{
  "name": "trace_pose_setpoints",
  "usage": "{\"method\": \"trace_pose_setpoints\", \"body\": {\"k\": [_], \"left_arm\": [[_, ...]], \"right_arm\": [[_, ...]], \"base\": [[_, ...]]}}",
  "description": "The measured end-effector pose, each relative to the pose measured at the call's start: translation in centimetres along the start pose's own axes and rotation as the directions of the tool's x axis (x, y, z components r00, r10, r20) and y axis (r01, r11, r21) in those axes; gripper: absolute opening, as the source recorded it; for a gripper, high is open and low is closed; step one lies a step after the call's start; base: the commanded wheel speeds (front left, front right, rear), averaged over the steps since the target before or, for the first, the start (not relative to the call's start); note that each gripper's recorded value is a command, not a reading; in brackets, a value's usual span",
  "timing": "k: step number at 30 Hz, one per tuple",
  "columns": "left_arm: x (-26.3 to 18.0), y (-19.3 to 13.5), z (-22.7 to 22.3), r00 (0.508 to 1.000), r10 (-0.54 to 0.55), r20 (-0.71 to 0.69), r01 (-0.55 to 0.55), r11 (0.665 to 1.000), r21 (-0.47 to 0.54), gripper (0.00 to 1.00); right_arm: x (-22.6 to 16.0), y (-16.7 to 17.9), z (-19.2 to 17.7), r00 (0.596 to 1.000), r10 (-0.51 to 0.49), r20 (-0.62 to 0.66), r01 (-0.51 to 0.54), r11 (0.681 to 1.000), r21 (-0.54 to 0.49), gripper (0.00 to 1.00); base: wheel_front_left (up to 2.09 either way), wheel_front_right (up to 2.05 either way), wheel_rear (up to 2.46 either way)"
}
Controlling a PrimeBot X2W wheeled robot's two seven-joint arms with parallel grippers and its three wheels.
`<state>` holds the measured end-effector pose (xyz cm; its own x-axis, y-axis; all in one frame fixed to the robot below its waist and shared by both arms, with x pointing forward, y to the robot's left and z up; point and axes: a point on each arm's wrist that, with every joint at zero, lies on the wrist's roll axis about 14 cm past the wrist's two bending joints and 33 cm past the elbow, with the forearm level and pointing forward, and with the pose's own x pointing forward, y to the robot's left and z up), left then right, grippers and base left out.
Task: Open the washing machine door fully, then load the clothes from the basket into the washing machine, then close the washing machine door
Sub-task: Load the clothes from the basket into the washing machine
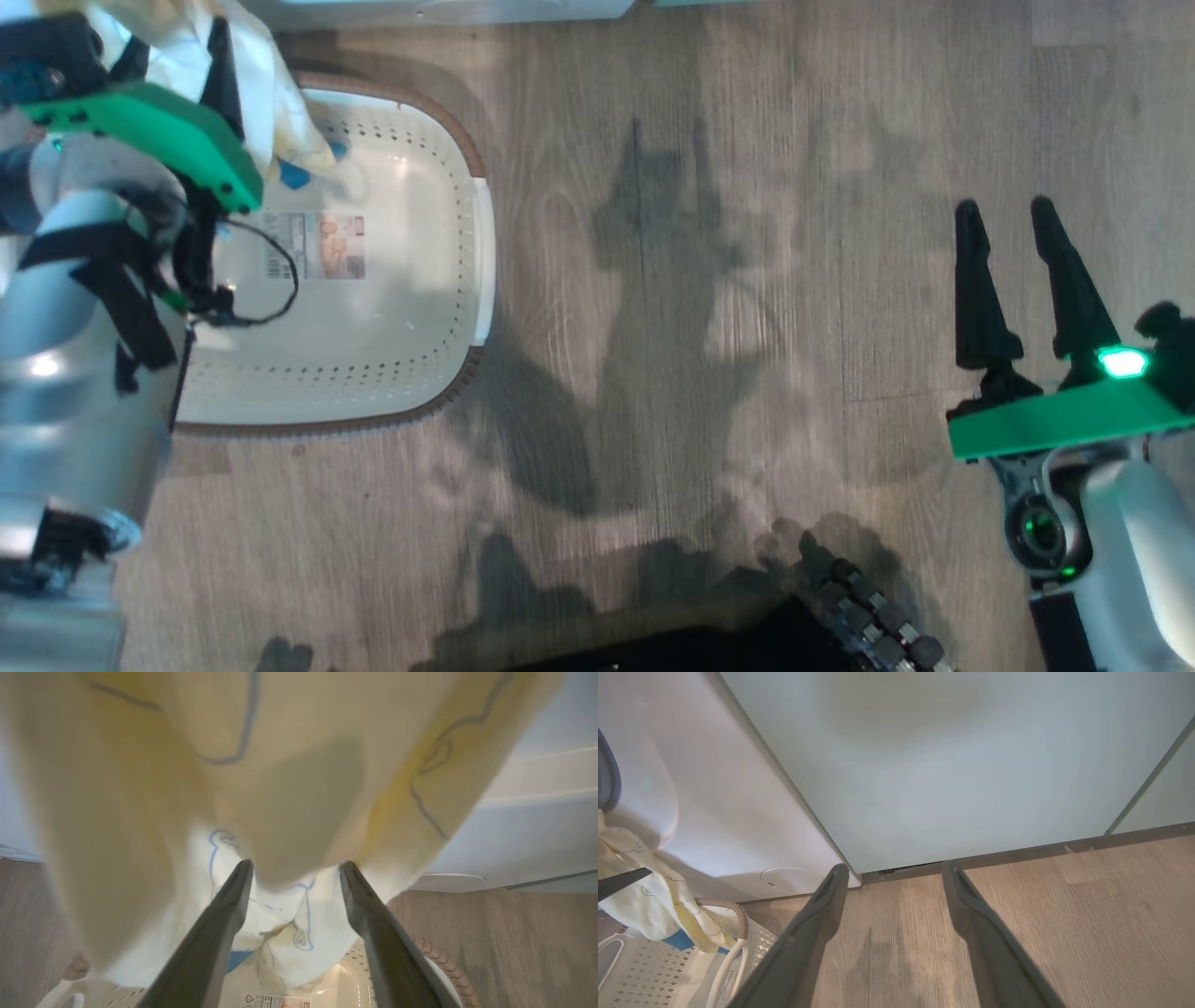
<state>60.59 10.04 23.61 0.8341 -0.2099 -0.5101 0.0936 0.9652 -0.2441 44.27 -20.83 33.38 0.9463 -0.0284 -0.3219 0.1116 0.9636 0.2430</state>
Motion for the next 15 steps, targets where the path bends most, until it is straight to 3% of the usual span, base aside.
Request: {"method": "trace_pose_setpoints", "body": {"k": [4, 5, 6, 7, 8, 15], "left_arm": [[1.2, -0.4, 0.0, 1.0, -0.01, -0.012, 0.01, 1.0, -0.022, 1.0], [1.4, -0.5, 0.1, 1.0, -0.012, -0.012, 0.011, 1.0, -0.023, 0.89], [1.6, -0.5, 0.1, 1.0, -0.011, -0.01, 0.01, 1.0, -0.024, 0.47], [1.8, -0.6, 0.2, 1.0, -0.009, -0.009, 0.008, 1.0, -0.025, 0.16], [1.9, -0.6, 0.1, 1.0, -0.007, -0.014, 0.006, 1.0, -0.025, 0.0], [1.5, -0.3, -0.3, 0.999, -0.011, -0.031, 0.011, 1.0, -0.017, 0.0]], "right_arm": [[0.5, 0.1, 0.6, 1.0, 0.008, 0.016, -0.008, 1.0, -0.006, 1.0], [0.5, 0.0, 0.6, 1.0, 0.006, 0.018, -0.006, 1.0, -0.007, 1.0], [0.5, -0.1, 0.6, 1.0, 0.002, 0.017, -0.002, 1.0, -0.003, 1.0], [0.5, -0.2, 0.6, 1.0, -0.001, 0.018, 0.001, 1.0, 0.0, 1.0], [0.4, -0.2, 0.7, 1.0, -0.003, 0.019, 0.003, 1.0, 0.001, 1.0], [0.5, -0.2, 1.0, 1.0, -0.003, 0.029, 0.003, 1.0, 0.01, 1.0]], "base": [[0.0, 0.0, 0.0], [0.0, 0.0, 0.0], [0.0, 0.0, 0.0], [0.0, 0.0, 0.0], [0.0, 0.0, 0.0], [0.0, 0.0, 0.0]]}}
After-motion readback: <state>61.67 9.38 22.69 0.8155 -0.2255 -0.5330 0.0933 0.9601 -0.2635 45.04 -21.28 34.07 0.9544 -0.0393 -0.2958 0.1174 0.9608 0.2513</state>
